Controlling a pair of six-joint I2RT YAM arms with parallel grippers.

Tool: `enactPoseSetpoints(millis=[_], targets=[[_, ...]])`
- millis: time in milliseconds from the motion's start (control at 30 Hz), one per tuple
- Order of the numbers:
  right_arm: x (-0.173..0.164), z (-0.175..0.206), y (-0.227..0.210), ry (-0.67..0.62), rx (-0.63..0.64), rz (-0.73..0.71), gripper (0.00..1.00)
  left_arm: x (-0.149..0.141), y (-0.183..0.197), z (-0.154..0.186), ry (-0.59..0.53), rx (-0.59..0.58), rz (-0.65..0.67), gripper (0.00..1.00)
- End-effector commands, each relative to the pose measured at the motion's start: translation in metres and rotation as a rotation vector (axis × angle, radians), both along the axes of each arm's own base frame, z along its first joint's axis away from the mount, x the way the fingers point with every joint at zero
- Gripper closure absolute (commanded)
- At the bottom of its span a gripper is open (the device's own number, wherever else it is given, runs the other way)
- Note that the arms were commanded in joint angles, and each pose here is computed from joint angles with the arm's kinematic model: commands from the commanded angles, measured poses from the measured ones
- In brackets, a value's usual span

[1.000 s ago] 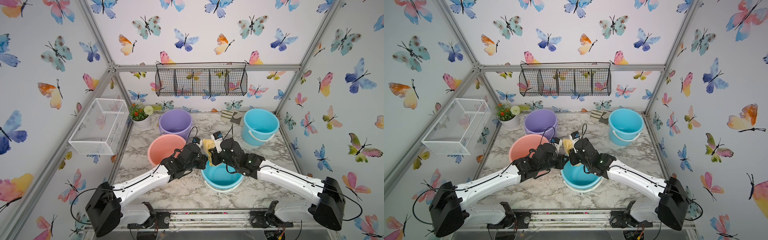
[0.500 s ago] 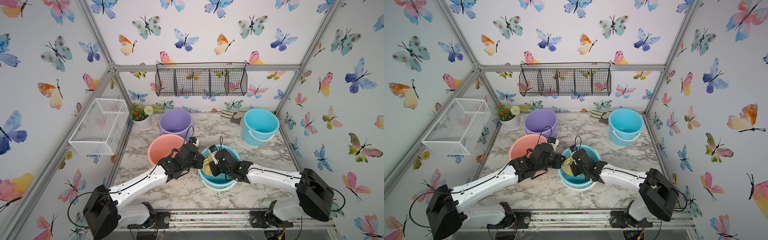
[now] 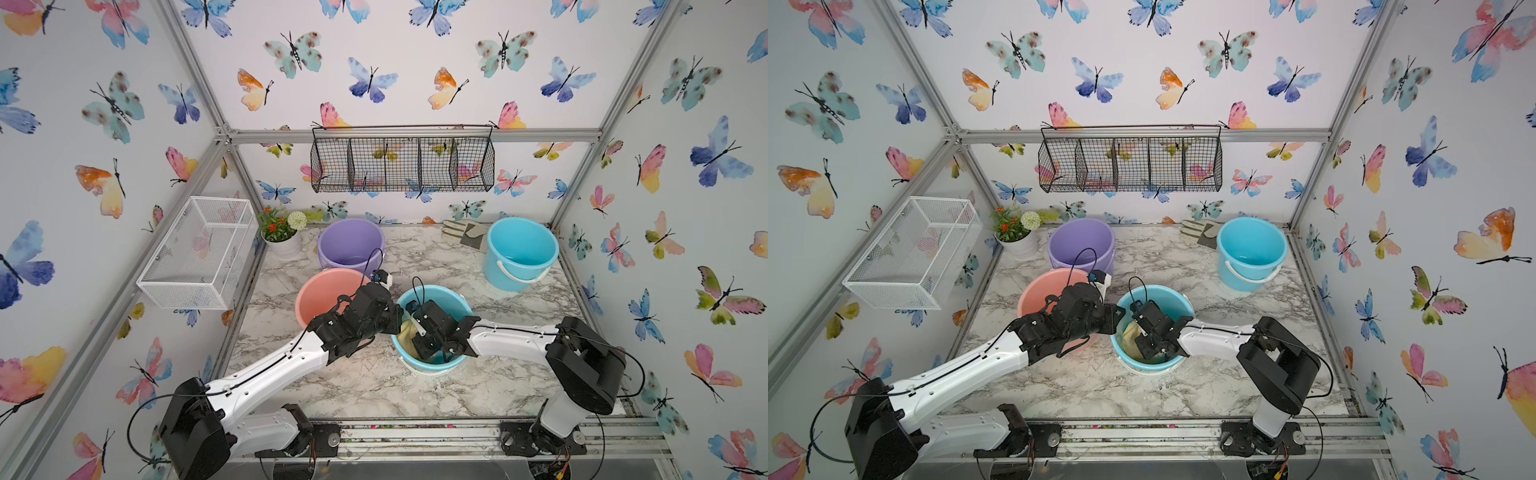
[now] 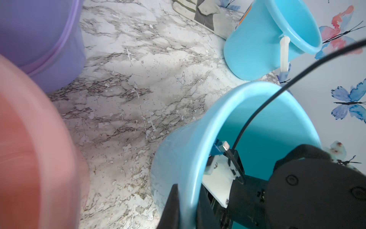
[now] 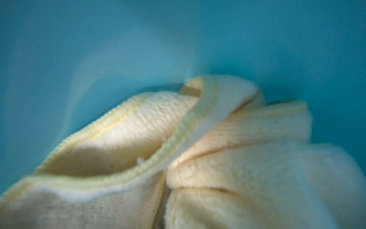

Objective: Wipe the inside of the bucket with a cloth
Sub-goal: Wipe the dirt from the inside of the bucket.

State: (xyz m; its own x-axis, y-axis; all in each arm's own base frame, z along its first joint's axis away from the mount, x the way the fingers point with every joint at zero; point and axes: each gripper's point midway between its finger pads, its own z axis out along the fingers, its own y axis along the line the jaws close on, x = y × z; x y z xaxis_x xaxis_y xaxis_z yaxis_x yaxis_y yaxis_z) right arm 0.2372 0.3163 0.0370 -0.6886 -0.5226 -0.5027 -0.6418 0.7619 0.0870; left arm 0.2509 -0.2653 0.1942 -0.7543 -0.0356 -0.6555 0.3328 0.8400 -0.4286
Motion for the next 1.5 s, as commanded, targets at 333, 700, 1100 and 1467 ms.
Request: enactPoseSetpoints(millis=[333,700,1100,1467], targets=[[-0.011,-0.017,0.000,0.122,-0.071,0.031,0.98,-0.018,-0.022,0.016,-0.027,-0.050,-0.148,1.00],[0.006,0.094,0.003,-0.091,0.101,0.005,0.98,-0.013,-0.010,-0.009,0.040,0.009,-0.097,1.00],[0.027,0.192,-0.029,-0.370,0.133,-0.071,0.98,-0.013,-0.009,-0.011,0.052,0.004,-0.102,1.00],[0.035,0.179,-0.058,-0.412,-0.190,0.007,0.98,-0.012,-0.006,-0.011,0.051,0.007,-0.094,1.00]])
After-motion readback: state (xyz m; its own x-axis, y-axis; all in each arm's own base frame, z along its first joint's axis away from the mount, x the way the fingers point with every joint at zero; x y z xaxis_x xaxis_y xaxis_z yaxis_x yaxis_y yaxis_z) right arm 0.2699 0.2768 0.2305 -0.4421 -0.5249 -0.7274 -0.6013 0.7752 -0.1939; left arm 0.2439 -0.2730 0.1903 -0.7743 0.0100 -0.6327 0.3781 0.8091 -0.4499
